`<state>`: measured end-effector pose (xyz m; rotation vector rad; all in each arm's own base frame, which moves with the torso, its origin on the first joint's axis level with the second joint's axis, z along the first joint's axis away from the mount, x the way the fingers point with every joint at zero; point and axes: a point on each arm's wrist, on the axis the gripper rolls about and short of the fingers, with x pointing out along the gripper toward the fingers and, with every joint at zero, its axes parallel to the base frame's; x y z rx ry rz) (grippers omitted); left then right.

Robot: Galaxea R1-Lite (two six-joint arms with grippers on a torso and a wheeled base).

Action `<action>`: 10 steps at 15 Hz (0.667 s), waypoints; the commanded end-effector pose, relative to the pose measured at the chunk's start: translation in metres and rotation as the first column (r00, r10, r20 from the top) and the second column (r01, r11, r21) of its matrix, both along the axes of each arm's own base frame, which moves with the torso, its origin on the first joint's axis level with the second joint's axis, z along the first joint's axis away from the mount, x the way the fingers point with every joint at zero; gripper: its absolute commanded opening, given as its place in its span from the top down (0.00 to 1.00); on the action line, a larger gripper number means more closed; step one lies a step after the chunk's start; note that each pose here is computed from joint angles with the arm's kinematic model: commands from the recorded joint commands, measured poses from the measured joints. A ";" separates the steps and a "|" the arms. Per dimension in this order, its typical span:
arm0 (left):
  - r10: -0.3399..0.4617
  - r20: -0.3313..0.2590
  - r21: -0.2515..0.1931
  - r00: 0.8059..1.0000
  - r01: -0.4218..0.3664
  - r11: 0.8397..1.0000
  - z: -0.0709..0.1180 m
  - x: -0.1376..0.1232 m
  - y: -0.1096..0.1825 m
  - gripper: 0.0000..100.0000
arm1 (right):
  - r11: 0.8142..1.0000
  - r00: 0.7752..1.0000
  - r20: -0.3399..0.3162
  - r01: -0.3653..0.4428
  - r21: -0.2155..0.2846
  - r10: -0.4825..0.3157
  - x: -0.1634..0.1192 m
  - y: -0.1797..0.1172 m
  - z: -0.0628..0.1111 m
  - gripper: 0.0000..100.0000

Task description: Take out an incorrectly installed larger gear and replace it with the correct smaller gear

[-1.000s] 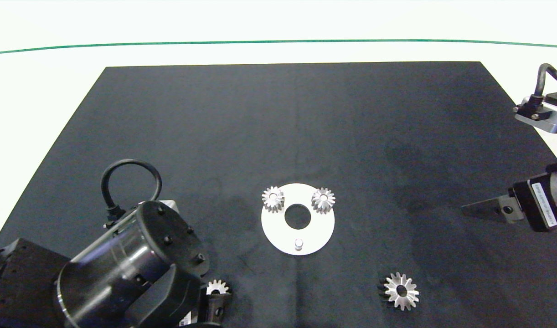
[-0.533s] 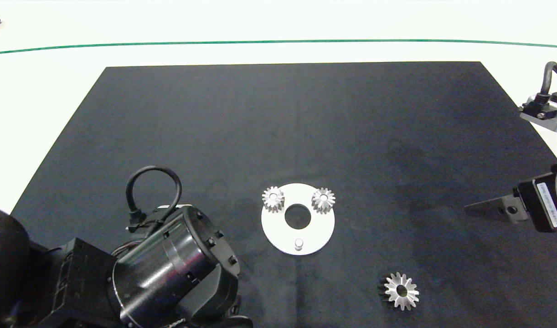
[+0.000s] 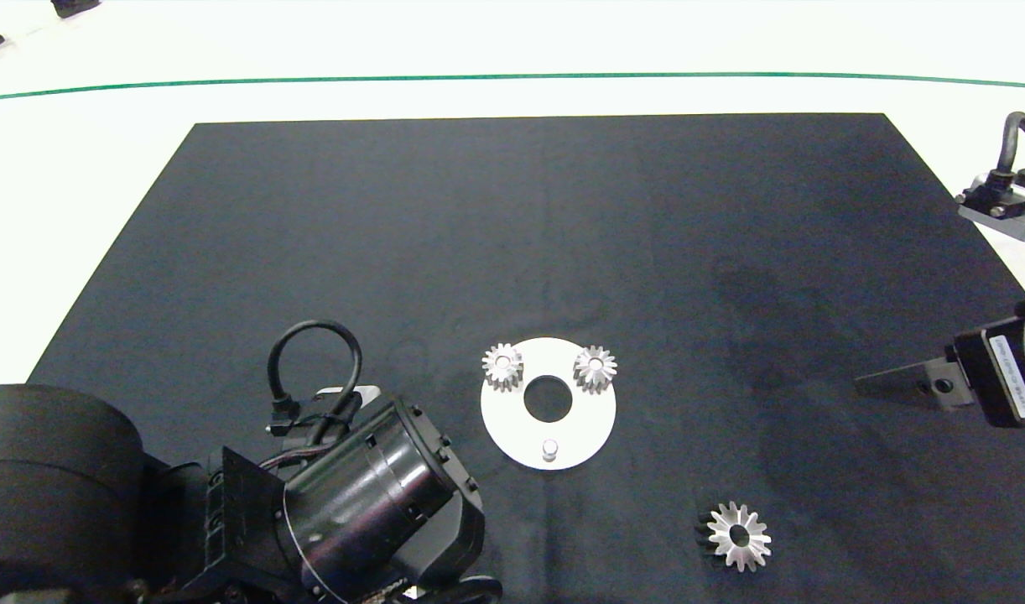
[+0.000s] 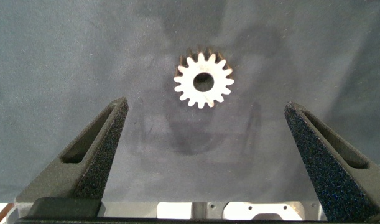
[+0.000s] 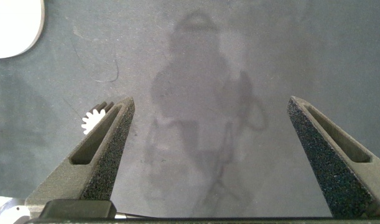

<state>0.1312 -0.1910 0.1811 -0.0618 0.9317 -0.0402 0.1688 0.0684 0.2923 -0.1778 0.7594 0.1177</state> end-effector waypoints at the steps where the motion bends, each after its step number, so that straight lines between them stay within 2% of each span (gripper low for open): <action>1: 0.010 -0.002 0.015 1.000 -0.010 1.000 -0.005 0.001 0.000 0.00 | 1.000 1.000 0.005 0.002 0.004 -0.002 -0.003 -0.001 0.001 0.00; 5: 0.016 0.001 0.011 1.000 -0.016 1.000 -0.015 0.007 -0.006 0.00 | 1.000 1.000 0.004 0.000 0.006 0.000 -0.002 -0.001 0.001 0.00; 8: 0.009 0.031 -0.032 0.999 -0.008 0.999 -0.021 0.009 -0.010 0.00 | 1.000 1.000 0.004 -0.002 0.006 0.002 -0.002 0.000 0.001 0.00; 10: 0.014 0.029 -0.029 0.999 -0.013 0.999 -0.022 0.011 -0.009 0.00 | 1.000 1.000 0.003 -0.003 0.006 0.003 -0.002 0.000 0.001 0.00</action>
